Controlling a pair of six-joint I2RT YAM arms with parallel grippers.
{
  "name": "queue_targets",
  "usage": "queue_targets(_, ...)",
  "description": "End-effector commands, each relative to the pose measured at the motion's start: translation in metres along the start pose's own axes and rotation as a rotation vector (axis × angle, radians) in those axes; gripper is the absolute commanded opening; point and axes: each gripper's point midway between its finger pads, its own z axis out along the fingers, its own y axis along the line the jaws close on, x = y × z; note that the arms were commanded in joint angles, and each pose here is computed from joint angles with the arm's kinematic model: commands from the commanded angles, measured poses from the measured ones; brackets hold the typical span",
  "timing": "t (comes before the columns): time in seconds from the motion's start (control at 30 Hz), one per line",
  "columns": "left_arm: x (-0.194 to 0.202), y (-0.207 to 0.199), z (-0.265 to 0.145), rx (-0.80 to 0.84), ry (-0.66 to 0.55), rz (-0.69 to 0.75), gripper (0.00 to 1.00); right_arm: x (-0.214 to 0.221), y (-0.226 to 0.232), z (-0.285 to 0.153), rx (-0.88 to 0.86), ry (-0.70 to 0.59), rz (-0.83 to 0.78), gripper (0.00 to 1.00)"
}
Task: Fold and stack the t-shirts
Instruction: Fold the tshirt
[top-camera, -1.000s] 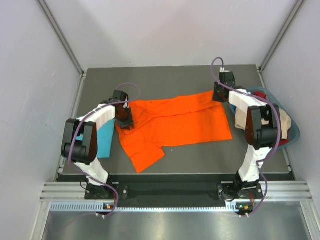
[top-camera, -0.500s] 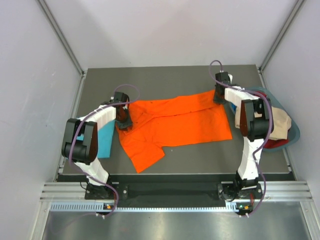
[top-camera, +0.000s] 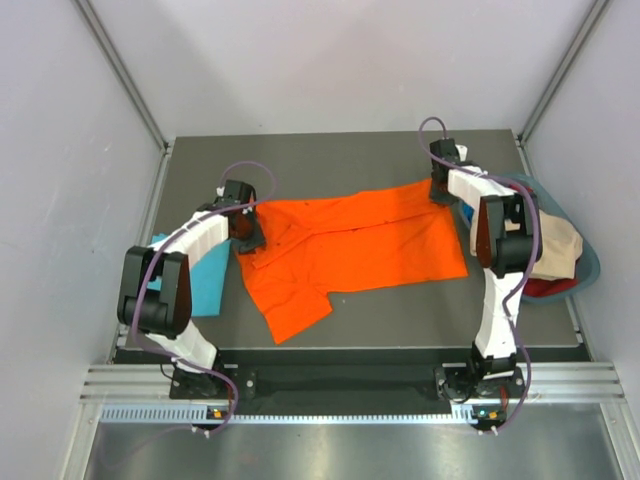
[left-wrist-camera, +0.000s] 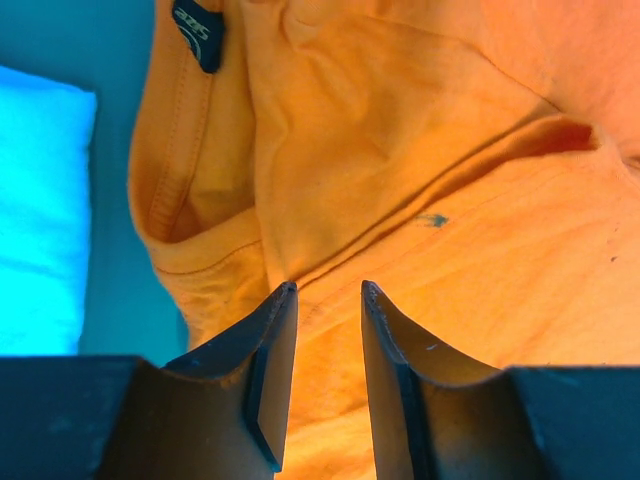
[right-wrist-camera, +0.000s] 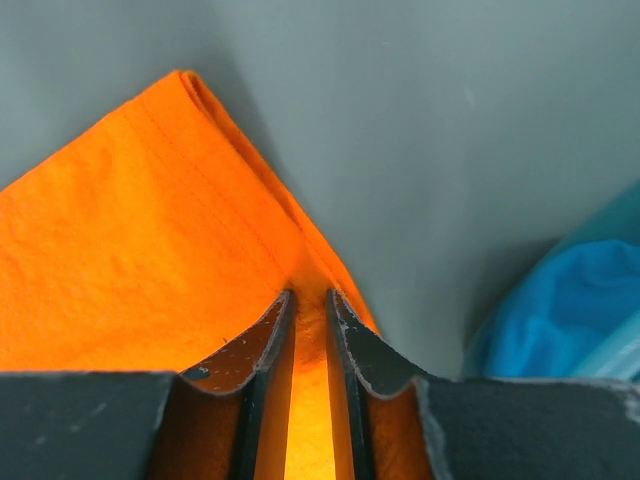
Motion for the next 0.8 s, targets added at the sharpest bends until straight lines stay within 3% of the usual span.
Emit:
queue_targets(0.0,-0.035,-0.025,-0.003,0.067,-0.096,-0.023,0.38,0.010,-0.038,0.003,0.125,0.042,0.037,0.18)
queue_targets(0.2,-0.054,-0.033,0.028,0.053,-0.099,-0.032,0.38,-0.013,-0.035,-0.017,0.080,-0.016,0.111,0.19)
queue_targets(0.43,-0.104,-0.044,0.046,-0.025,-0.153,-0.028,0.36,-0.059,0.018,-0.049,-0.201,-0.147,0.116,0.22)
queue_targets(0.77,-0.109,-0.035,0.072,-0.107,-0.124,-0.032,0.36,-0.052,0.045,-0.011,-0.264,-0.086,0.139,0.22)
